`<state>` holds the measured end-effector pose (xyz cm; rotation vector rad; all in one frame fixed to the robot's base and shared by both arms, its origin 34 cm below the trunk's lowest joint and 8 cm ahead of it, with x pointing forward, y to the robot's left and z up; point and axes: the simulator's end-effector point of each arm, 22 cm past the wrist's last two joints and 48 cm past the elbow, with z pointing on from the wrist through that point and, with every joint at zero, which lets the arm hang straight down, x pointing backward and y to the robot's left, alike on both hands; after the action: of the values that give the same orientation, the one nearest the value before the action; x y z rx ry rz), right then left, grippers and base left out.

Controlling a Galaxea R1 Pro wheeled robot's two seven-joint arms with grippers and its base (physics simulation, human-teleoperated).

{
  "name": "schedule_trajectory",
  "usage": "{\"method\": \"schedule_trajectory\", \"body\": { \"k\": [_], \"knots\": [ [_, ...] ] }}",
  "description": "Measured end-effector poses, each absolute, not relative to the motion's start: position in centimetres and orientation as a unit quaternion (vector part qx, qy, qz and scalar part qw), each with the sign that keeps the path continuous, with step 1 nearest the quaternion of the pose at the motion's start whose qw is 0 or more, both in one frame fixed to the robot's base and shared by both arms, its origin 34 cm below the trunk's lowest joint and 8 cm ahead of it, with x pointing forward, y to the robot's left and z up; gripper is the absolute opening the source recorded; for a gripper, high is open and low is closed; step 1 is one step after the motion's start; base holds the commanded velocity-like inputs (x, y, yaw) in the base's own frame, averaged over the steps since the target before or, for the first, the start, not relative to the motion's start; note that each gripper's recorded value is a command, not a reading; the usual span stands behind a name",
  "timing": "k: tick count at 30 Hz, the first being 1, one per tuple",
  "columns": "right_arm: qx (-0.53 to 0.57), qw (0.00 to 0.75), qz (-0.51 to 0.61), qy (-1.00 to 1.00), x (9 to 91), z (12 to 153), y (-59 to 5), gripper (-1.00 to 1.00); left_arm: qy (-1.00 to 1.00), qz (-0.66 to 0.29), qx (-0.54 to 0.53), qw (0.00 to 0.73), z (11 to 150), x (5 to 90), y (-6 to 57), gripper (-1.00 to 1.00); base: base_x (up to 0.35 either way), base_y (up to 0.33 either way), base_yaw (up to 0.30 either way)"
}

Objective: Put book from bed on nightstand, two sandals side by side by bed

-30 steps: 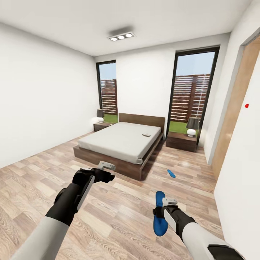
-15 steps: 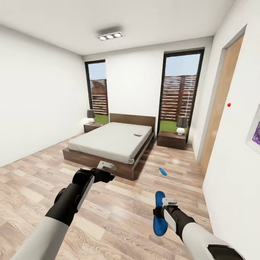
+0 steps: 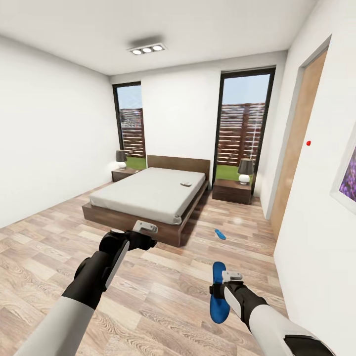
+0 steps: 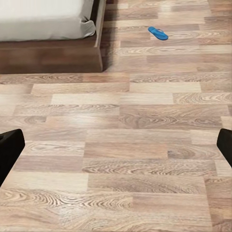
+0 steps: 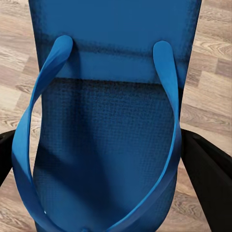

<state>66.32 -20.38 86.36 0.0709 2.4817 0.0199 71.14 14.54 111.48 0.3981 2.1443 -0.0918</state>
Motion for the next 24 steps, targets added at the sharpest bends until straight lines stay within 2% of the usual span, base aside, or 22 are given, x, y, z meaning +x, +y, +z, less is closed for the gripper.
{"method": "schedule_trajectory", "body": {
  "k": [15, 24],
  "knots": [
    [0.027, 0.334, 0.009, 0.942, 66.7, 86.68, -20.19, -1.0, 0.872, -0.038, 0.162, 0.461, 111.48, 71.14, 14.52, 1.0, 0.0, 0.0, -0.008],
    [0.028, 0.336, 0.009, 0.942, 66.75, 86.71, -20.28, -1.0, 0.872, -0.037, 0.162, 0.461, 111.48, 71.15, 14.54, 1.0, 0.0, 0.0, -0.235]
  ]
}}
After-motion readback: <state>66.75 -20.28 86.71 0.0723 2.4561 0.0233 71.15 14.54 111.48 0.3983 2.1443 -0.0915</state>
